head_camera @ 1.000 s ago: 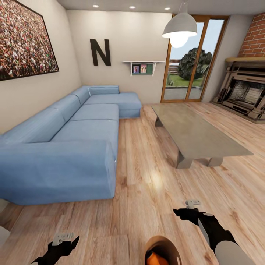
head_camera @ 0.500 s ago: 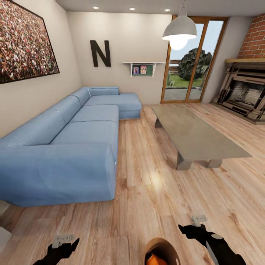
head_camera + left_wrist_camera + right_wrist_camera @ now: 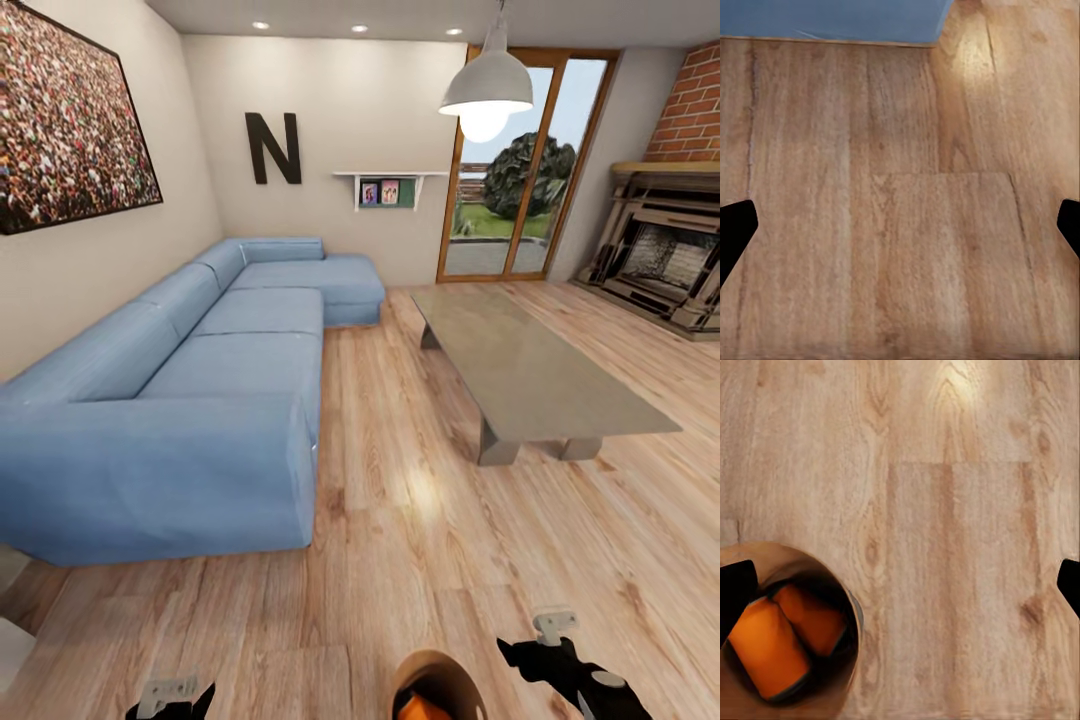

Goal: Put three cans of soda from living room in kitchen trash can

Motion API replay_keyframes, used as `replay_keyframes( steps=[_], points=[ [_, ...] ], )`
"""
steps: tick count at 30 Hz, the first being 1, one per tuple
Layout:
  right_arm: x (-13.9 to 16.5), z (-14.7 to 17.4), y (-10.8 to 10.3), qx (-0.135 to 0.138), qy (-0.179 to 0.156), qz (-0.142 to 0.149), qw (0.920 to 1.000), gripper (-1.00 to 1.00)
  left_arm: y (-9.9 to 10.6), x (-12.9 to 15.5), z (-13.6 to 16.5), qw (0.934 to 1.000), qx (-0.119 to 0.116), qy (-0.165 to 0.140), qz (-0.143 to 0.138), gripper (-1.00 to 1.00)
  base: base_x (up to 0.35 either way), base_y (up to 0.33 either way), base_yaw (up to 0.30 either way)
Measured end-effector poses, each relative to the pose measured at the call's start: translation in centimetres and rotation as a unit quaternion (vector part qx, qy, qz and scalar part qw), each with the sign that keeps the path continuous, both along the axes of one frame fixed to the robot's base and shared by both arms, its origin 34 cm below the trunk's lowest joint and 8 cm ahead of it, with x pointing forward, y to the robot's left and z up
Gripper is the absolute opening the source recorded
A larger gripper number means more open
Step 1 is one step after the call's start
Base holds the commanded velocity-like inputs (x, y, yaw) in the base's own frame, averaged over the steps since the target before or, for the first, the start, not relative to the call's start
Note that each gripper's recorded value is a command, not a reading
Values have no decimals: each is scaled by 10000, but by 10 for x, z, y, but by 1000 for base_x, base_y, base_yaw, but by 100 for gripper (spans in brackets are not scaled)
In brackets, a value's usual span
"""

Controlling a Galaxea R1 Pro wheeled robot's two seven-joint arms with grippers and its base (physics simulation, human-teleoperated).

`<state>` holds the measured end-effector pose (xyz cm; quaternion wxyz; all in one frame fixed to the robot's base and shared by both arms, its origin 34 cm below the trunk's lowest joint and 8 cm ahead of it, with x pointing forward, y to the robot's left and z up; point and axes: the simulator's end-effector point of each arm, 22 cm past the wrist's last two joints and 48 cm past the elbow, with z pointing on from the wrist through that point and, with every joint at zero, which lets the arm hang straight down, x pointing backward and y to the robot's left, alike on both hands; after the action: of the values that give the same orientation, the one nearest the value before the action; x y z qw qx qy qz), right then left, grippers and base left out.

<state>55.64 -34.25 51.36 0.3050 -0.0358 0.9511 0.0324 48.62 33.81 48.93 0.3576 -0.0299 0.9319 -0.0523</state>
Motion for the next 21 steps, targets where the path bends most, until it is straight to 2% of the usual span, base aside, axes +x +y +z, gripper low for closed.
replay_keyframes(
  steps=[6, 10, 17, 21],
  points=[
    [-20, 1, 8, 13, -233, 141, 9996, 100, 0, -15, 3, 9999, 39, 71, 59, 100, 0, 0, 0],
    [-37, -2, 14, 70, -225, 190, 9995, 100, 0, -24, 7, 9999, 96, 64, 104, 100, 0, 0, 0],
    [-46, 5, 16, 99, -199, 198, 9996, 100, 2, -29, 17, 9998, 152, 27, 135, 100, 0, 0, 0],
    [-60, 5, 13, 101, -93, 193, 9997, 100, 12, -39, 22, 9990, 350, 5, 280, 100, 0, 0, 0]
  ],
)
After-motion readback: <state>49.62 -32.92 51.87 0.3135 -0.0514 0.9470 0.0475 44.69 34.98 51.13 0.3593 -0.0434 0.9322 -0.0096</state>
